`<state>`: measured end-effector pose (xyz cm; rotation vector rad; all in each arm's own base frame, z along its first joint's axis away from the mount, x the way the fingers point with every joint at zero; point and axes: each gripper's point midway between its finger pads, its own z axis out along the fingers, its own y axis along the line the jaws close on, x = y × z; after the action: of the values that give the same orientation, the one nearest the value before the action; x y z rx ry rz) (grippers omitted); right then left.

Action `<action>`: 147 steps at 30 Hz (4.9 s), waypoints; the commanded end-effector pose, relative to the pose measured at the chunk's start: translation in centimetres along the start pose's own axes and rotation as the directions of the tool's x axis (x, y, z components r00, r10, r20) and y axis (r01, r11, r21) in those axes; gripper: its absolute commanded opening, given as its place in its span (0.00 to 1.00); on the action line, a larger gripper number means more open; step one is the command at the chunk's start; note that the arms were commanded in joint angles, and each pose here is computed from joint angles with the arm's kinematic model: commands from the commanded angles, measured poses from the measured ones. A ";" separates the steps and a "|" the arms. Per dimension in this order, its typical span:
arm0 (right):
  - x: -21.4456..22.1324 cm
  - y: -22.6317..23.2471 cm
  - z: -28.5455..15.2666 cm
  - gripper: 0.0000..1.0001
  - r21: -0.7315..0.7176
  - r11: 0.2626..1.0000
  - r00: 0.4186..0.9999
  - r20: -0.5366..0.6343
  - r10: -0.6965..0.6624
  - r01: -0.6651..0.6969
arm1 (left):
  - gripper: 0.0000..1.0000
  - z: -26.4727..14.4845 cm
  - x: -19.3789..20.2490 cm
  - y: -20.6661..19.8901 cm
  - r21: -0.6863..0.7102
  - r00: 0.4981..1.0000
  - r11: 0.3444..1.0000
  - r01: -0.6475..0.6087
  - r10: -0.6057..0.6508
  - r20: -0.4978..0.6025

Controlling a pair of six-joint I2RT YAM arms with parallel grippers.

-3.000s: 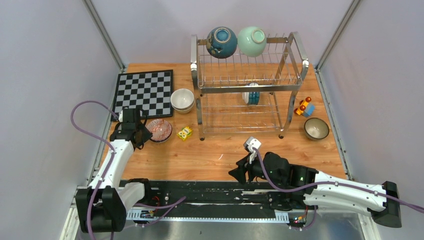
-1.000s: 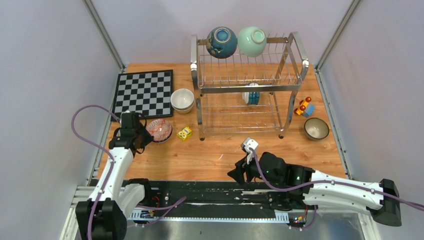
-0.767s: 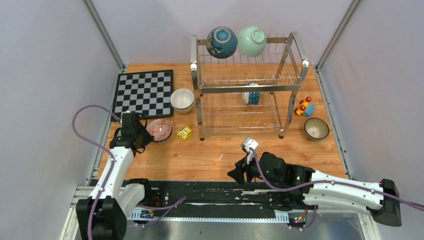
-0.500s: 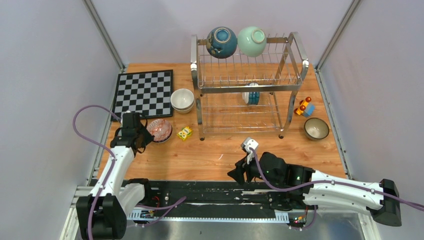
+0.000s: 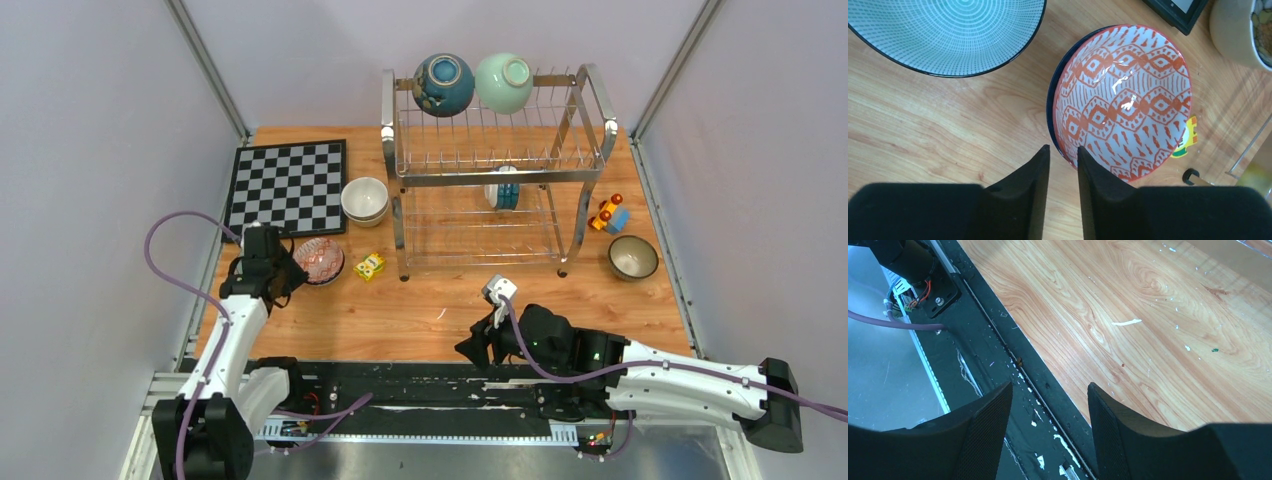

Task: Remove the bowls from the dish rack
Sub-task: Place the bowl with the bowl.

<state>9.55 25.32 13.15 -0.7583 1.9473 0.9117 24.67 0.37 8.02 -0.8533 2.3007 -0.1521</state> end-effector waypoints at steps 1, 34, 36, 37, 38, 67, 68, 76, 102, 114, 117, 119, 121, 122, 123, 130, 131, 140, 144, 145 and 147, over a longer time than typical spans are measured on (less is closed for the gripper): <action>0.0 -0.6 0.0 0.60 0.026 1.000 1.000 0.005 0.012 -0.012 | 0.32 -2.2 -2.0 -1.2 0.052 0.998 0.999 -0.016 0.012 0.062; 0.0 -0.5 0.1 0.60 0.026 0.999 1.000 0.001 0.019 -0.019 | 0.00 -1.1 4.1 -7.6 0.475 0.977 0.865 0.162 -0.071 -0.202; 0.0 -0.5 0.1 0.60 0.026 1.000 1.000 0.001 0.017 -0.017 | 0.00 -0.9 4.0 -7.6 0.475 0.977 0.864 0.168 -0.080 -0.199; -0.1 -0.5 0.1 0.60 0.026 1.000 1.000 0.002 0.017 -0.017 | 0.00 -0.8 3.9 -7.6 0.474 0.976 0.864 0.170 -0.083 -0.200; -0.1 -0.5 0.0 0.60 0.025 1.000 1.000 0.004 0.017 -0.017 | 0.00 -0.6 3.9 -7.6 0.471 0.976 0.865 0.173 -0.085 -0.202; 0.0 -0.3 0.3 0.60 0.021 1.000 1.000 -0.005 0.016 -0.016 | 0.10 -4.7 -2.2 -4.3 0.250 0.999 0.968 0.008 -0.020 0.044; 0.1 -0.4 0.2 0.60 0.021 1.000 1.000 -0.003 0.017 -0.017 | 0.15 -4.6 -2.3 -3.3 0.195 0.999 0.981 0.003 -0.012 0.048; 0.2 -0.4 0.2 0.60 0.016 1.000 1.000 -0.003 0.010 -0.010 | 0.42 -4.2 -2.3 0.8 -0.029 0.998 1.000 0.001 0.001 0.059; 0.3 -0.6 0.0 0.60 0.023 1.000 1.000 0.006 0.014 -0.014 | 0.38 -2.6 -2.1 0.7 -0.003 0.993 0.998 0.070 -0.069 0.101; 0.2 -0.4 0.3 0.60 0.017 1.000 1.000 -0.005 0.010 -0.010 | 0.38 -1.9 -2.8 0.0 0.015 0.991 0.997 0.076 -0.077 0.106; 0.0 -0.5 0.1 0.60 0.020 1.000 1.000 0.005 0.011 -0.011 | 0.36 -1.4 -2.9 -0.2 0.017 0.991 0.997 0.079 -0.080 0.104; 0.1 -0.5 0.0 0.60 0.021 1.000 1.000 0.008 0.010 -0.010 | 0.35 -1.1 -3.0 -0.3 0.018 0.991 0.997 0.079 -0.081 0.108; 0.1 -0.6 0.0 0.60 0.023 1.000 1.000 0.008 0.010 -0.011 | 0.35 -0.9 -3.0 -0.2 0.014 0.991 0.997 0.079 -0.080 0.109; 0.1 -0.6 0.0 0.60 0.024 1.000 1.000 0.008 0.010 -0.010 | 0.34 -0.8 -3.0 -0.2 0.011 0.991 0.997 0.080 -0.081 0.106; 0.1 -0.5 0.0 0.60 0.022 1.000 1.000 0.006 0.009 -0.009 | 0.34 -0.6 -2.8 -0.1 0.005 0.992 0.997 0.078 -0.078 0.098; 0.0 -0.6 0.1 0.60 0.024 1.000 1.000 0.005 0.008 -0.008 | 0.29 0.4 -1.9 0.7 -0.030 0.995 0.997 0.074 -0.072 0.075; 0.1 -0.6 0.1 0.60 0.026 1.000 1.000 0.003 0.008 -0.008 | 0.28 0.5 -1.9 0.7 -0.032 0.995 0.997 0.075 -0.072 0.071; 0.2 -0.7 0.0 0.60 0.030 0.999 1.000 0.007 0.017 -0.017 | 0.17 1.2 -1.4 0.9 -0.037 0.994 0.995 0.088 -0.086 0.061; 0.3 -0.8 -0.1 0.60 0.033 0.999 1.000 0.009 0.021 -0.021 | 0.10 1.2 -1.4 0.9 -0.027 0.992 0.995 0.098 -0.096 0.077; 0.3 -0.8 -0.1 0.60 0.033 0.999 1.000 0.009 0.021 -0.021 | 0.09 1.2 -1.4 0.9 -0.025 0.992 0.995 0.099 -0.096 0.079; 0.3 -0.8 -0.1 0.60 0.034 0.999 1.000 0.008 0.023 -0.024 | 0.08 1.2 -1.3 1.0 -0.026 0.992 0.995 0.100 -0.098 0.078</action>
<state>9.71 25.24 13.35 -0.7435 1.9393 0.9109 25.75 1.70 7.69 -0.9551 2.2174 -0.1369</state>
